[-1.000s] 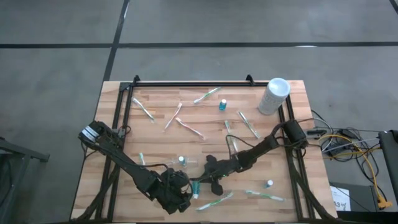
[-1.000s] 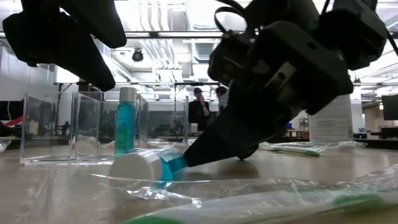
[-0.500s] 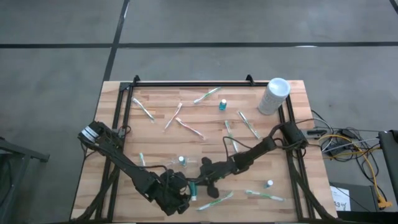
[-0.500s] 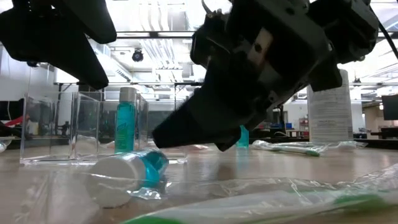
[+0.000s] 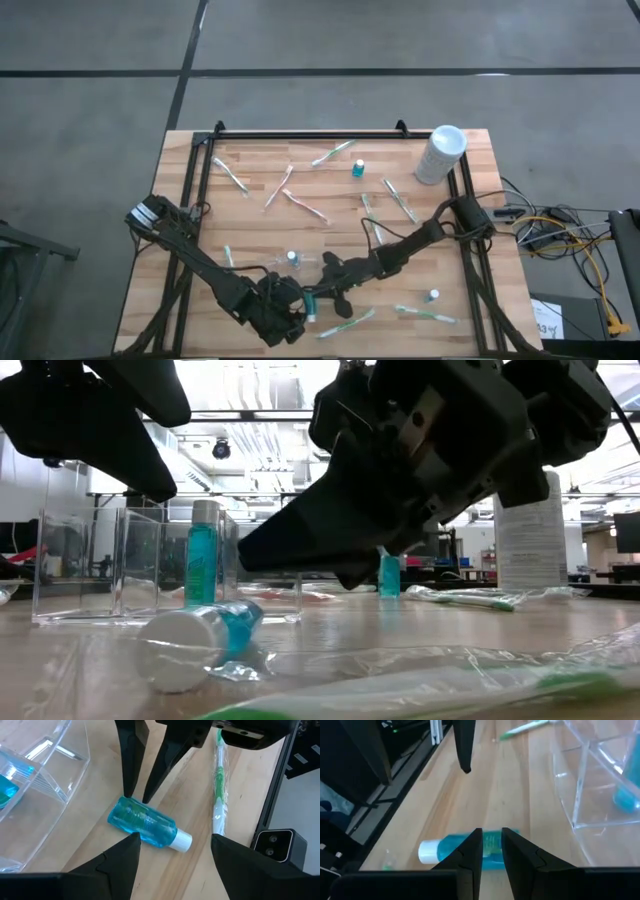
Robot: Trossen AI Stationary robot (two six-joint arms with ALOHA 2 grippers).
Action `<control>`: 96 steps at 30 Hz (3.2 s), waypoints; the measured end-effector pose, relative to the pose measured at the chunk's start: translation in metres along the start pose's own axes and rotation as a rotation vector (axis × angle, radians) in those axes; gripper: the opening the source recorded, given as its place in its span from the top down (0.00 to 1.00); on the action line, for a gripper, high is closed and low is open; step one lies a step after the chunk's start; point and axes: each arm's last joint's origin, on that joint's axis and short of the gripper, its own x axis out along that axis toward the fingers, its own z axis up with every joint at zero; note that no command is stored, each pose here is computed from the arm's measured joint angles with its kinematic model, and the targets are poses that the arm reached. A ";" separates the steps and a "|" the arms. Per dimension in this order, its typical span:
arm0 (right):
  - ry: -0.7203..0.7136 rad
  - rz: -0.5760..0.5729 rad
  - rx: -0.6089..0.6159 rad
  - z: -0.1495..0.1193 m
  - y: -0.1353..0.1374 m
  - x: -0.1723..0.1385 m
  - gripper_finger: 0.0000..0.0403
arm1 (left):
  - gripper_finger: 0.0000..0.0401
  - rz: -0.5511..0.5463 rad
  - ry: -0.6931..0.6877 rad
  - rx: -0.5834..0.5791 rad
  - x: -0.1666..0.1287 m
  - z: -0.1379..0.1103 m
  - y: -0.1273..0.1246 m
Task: Pick & Place toothbrushing station
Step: Put the blue mouthwash into the transparent organizer
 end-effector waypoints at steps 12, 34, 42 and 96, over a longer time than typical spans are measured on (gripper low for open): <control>-0.074 0.056 -0.130 0.036 0.016 -0.064 0.83 | 0.38 -0.005 -0.002 -0.006 -0.002 0.000 -0.001; -0.391 0.097 -0.207 0.041 0.015 -0.259 0.83 | 0.38 0.000 -0.016 0.005 -0.002 0.001 0.000; -0.452 0.109 -0.218 0.038 0.014 -0.274 0.83 | 0.38 0.000 -0.016 0.006 -0.002 0.001 0.000; -0.282 0.001 -0.297 0.022 0.005 -0.241 0.83 | 0.38 0.031 0.117 -0.385 -0.002 0.005 0.006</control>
